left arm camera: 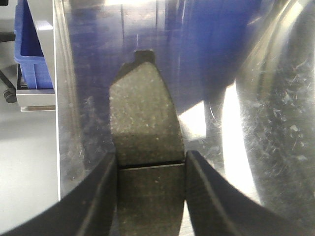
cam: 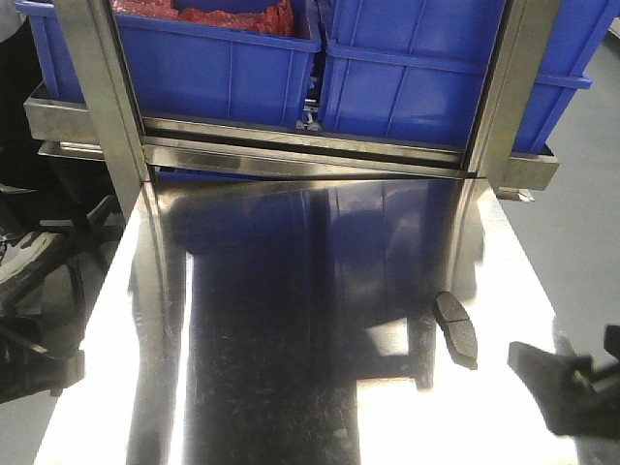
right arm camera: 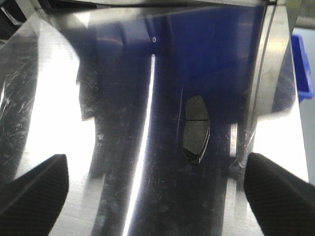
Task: Move and align brake pads A on conveyor
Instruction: 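Move the right gripper over the other brake pad and lower it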
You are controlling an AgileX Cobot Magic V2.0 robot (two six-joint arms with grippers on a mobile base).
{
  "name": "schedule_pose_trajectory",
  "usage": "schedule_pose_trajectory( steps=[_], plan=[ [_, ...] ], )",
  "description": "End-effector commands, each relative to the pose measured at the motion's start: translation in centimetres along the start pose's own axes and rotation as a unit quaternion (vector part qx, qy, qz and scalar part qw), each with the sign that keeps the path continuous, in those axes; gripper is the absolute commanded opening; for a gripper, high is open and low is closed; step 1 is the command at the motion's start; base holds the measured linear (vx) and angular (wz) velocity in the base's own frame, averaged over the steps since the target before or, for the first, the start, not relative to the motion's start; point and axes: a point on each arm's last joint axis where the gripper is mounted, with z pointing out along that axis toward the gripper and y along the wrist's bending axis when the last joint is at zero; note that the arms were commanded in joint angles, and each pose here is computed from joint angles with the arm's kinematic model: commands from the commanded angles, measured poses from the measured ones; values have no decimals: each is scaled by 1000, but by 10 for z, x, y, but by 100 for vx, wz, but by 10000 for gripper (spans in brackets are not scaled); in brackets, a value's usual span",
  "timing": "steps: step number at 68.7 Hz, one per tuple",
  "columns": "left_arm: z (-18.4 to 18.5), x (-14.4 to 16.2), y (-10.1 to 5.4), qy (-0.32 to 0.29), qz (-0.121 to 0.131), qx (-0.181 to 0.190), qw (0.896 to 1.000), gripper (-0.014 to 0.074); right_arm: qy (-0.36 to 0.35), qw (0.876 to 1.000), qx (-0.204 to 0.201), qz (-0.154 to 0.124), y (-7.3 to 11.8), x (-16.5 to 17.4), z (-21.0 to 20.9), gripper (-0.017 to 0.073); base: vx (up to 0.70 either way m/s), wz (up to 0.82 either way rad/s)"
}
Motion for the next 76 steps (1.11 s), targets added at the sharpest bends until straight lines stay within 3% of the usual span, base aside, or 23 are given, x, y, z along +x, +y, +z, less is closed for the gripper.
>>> schedule_pose_trajectory(
  steps=[1,21,32,45,52,62,76],
  plan=[
    [-7,-15,-5,-55,2,20,998,2,-8,1000,3,9,6,-34,10,666,0,0],
    [-7,-15,-5,-55,2,20,998,2,115,990,79,15,9,-77,79,661,0,0],
    [-7,-15,-5,-55,2,20,998,2,153,982,111,-10,7,-84,119,657,0,0],
    [-7,-15,-5,-55,2,20,998,2,207,966,154,34,-28,-83,158,650,0,0],
    [-7,-15,-5,-55,2,20,998,2,227,962,148,23,-39,-80,166,640,0,0],
    [-7,-15,-5,-55,2,20,998,2,258,958,120,-8,-36,-71,178,608,0,0],
    [-7,-15,-5,-55,2,20,998,2,292,951,101,1,-35,-54,201,577,0,0]
  ],
)
